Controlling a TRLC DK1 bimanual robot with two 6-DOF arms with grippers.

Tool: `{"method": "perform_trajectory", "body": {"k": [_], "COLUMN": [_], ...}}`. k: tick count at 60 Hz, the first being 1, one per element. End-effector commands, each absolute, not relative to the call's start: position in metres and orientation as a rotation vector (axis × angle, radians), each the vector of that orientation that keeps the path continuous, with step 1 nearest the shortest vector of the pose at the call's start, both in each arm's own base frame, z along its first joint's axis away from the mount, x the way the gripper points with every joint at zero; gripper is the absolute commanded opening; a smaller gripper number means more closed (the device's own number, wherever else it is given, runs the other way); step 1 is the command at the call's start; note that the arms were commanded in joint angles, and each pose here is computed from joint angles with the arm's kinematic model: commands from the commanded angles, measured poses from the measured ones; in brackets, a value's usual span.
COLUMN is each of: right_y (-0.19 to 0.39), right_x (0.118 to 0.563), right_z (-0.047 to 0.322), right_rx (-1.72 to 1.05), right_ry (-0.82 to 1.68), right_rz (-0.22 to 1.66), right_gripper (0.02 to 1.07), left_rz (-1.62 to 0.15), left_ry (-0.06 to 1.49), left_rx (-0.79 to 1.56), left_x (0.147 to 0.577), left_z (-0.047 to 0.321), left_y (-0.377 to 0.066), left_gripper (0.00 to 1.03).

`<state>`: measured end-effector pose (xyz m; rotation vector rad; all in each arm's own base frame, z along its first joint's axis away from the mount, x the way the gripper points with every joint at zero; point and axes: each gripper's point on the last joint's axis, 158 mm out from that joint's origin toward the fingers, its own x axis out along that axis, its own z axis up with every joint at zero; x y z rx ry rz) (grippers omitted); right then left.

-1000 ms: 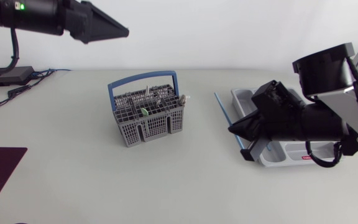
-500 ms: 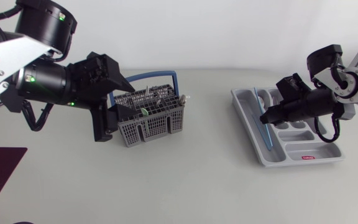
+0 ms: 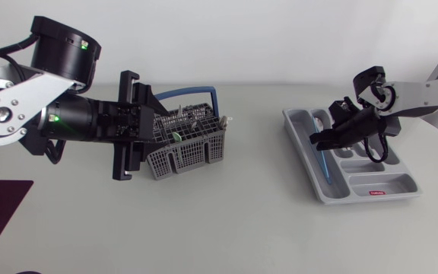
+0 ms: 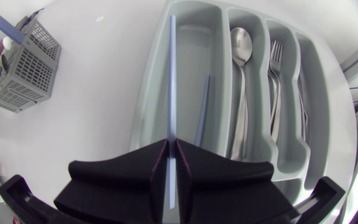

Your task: Unload the cutlery basket into the drawer organizer.

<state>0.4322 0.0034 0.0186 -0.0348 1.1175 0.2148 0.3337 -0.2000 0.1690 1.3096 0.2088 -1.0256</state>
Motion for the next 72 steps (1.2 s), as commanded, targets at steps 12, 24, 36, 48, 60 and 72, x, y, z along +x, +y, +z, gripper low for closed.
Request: {"method": "perform_trajectory", "body": {"k": [12,24,36,48,60,72], "right_y": [0.006,0.015,0.031,0.061,0.093,0.109], "right_x": [0.430,0.421,0.413,0.403,0.392,0.385], "right_z": [-0.006,0.005,0.013,0.026,0.045,0.049], "right_rx": [-0.032,-0.094,-0.127,-0.178,-0.258,-0.286], "right_ry": [1.197,1.162,1.145,1.113,1.059,1.041], "right_rz": [0.210,0.216,0.254,0.313,0.353,0.376], "right_gripper": [0.79,0.92,0.92,0.92,0.92,0.92], "left_rz": [-1.045,-1.079,-1.083,-1.119,-1.152,-1.164], "left_ry": [0.198,0.264,0.287,0.333,0.371,0.383], "left_rx": [1.488,1.541,1.594,1.624,1.668,1.671], "left_x": [0.343,0.356,0.373,0.386,0.392,0.400], "left_z": [0.144,0.143,0.141,0.130,0.110,0.103], "left_y": [-0.191,-0.191,-0.195,-0.195,-0.193,-0.195], "left_gripper": [0.85,0.84,0.84,0.77,0.66,0.59]}}
